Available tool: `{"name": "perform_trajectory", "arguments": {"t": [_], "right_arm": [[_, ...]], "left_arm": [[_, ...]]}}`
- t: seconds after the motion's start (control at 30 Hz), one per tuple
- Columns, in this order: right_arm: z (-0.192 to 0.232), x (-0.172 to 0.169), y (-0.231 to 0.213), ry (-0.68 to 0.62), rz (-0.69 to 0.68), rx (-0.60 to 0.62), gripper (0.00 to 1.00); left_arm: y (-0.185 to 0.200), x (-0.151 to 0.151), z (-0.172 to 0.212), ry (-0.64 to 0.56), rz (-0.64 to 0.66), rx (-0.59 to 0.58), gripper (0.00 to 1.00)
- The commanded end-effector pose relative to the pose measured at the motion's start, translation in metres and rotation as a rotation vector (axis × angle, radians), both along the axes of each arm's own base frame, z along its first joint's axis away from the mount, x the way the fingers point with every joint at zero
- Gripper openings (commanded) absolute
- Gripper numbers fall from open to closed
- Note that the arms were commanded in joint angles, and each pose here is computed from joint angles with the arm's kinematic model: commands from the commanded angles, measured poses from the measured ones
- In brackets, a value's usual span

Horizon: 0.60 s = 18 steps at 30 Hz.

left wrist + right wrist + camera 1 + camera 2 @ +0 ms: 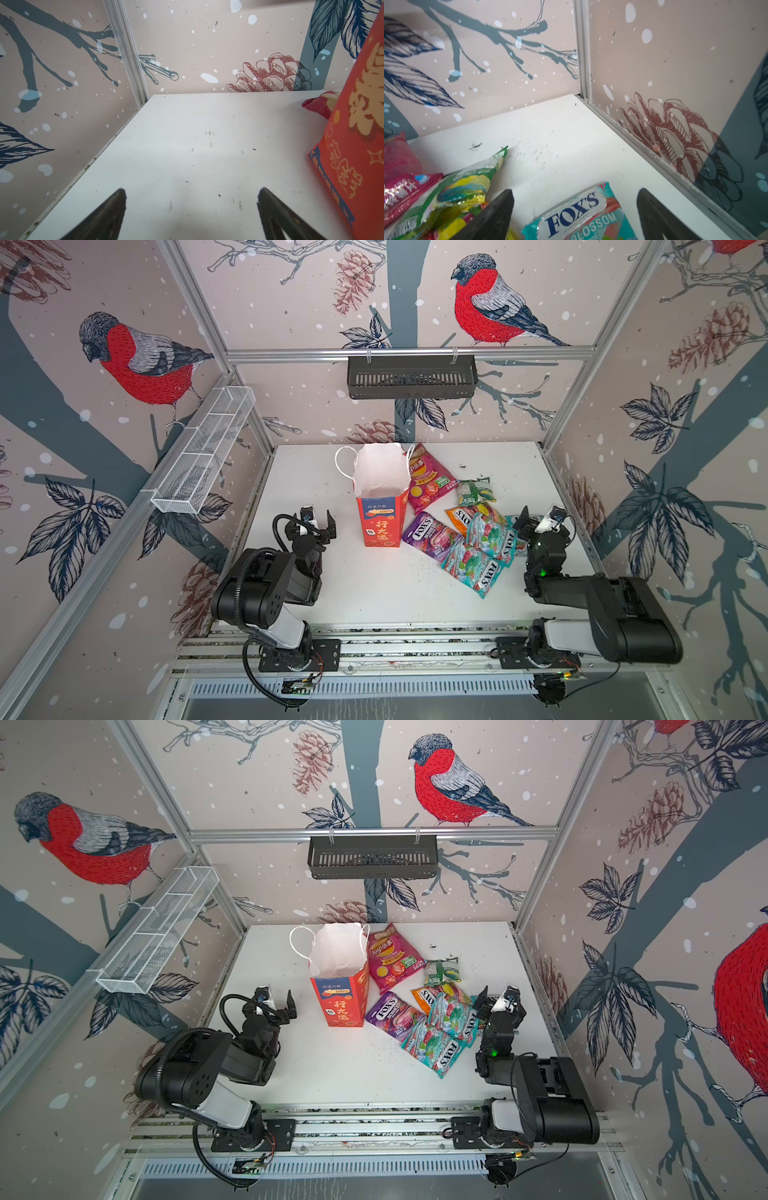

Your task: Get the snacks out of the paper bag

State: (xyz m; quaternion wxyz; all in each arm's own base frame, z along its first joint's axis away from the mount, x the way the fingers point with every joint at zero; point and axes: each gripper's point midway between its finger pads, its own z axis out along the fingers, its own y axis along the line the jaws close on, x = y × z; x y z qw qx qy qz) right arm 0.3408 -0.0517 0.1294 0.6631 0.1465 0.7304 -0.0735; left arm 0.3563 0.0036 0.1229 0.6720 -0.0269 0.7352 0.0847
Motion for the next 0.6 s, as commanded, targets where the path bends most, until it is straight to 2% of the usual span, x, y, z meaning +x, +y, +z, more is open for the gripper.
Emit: {"name": "perform_trajectory", "arguments": {"t": [0.0,0.1,0.2,0.57], "right_arm": [[0.016,0.006,0.012,-0.084,0.058,-0.052,0.95],[0.012,0.013,0.022,-0.07,0.081,-0.09,0.96],[0.0,0.026,0.019,0.008,0.067,-0.07,1.0],[0.003,0.023,0.019,-0.014,0.074,-0.07,1.0]], "left_arm": [[-0.001,0.0,0.017,-0.072,-0.005,0.0,0.97],[0.0,0.0,0.017,-0.072,-0.003,0.001,0.97],[0.0,0.001,0.017,-0.069,-0.003,0.0,0.97],[0.001,0.004,0.016,-0.059,0.007,-0.003,0.97]]}}
